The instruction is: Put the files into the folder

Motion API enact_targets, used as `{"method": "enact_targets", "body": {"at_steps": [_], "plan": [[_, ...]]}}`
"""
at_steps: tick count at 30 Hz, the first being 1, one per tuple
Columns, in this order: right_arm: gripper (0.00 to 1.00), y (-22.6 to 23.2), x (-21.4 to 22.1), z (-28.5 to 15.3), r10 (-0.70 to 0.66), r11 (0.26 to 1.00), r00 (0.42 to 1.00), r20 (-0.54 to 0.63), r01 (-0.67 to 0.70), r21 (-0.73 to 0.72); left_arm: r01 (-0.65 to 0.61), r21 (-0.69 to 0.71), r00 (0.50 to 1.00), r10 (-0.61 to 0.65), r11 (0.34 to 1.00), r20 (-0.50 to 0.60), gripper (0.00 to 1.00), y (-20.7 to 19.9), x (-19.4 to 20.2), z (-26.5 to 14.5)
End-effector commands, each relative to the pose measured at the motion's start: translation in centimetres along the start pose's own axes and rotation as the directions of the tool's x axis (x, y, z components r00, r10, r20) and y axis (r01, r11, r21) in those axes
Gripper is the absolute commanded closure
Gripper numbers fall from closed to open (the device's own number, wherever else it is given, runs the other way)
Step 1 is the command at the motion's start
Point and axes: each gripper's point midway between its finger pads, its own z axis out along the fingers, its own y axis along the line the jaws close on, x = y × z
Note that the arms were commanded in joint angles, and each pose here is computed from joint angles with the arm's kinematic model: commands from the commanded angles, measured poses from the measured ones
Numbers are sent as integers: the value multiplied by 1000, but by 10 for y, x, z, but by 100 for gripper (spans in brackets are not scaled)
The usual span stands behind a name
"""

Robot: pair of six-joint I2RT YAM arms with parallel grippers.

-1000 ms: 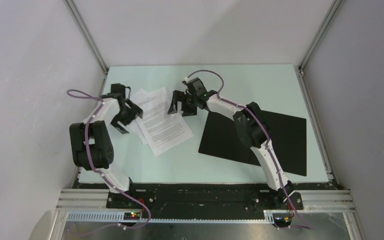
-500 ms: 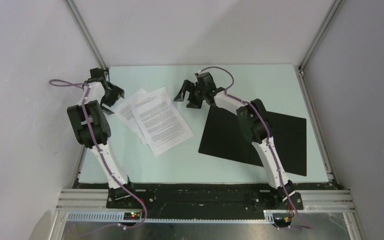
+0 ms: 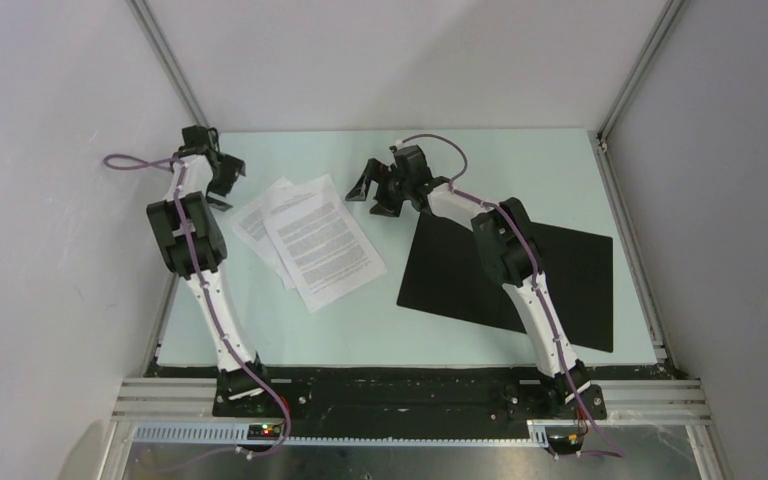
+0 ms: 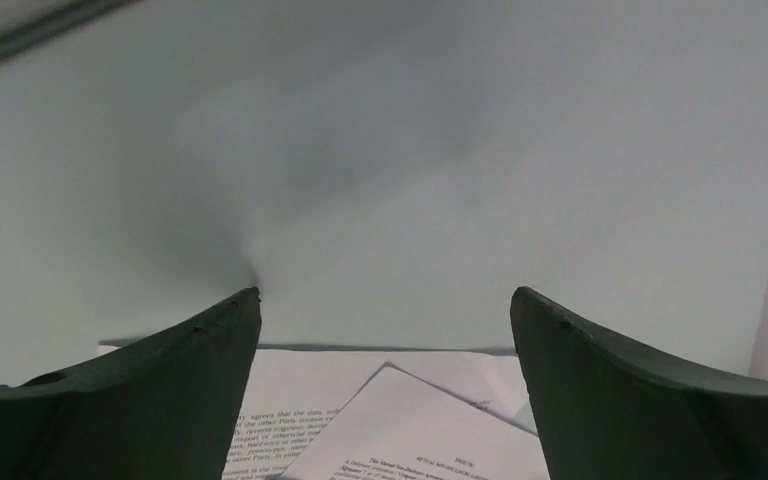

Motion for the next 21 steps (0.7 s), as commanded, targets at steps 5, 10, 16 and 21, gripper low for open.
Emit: {"method": "enact_targets", "body": {"at_steps": [5,10,16,21], "plan": [[1,-14,6,-1,-8,1000,1000,-15,8,12,189,-52,973,-195,981,-124,0,8,39,19],[0,-14,8,-5,-14,1000,1000,-18,15,15,166,-84,971,-178,983,-160,0,12,69,14],[1,-18,13,-9,-13,1000,1000,-24,14,28,108,-104,970,-127,989,-206,0,14,99,4],[1,-25,17,-12,-15,998,999,-33,17,61,20,-105,972,-45,994,-233,0,14,125,-8]]}}
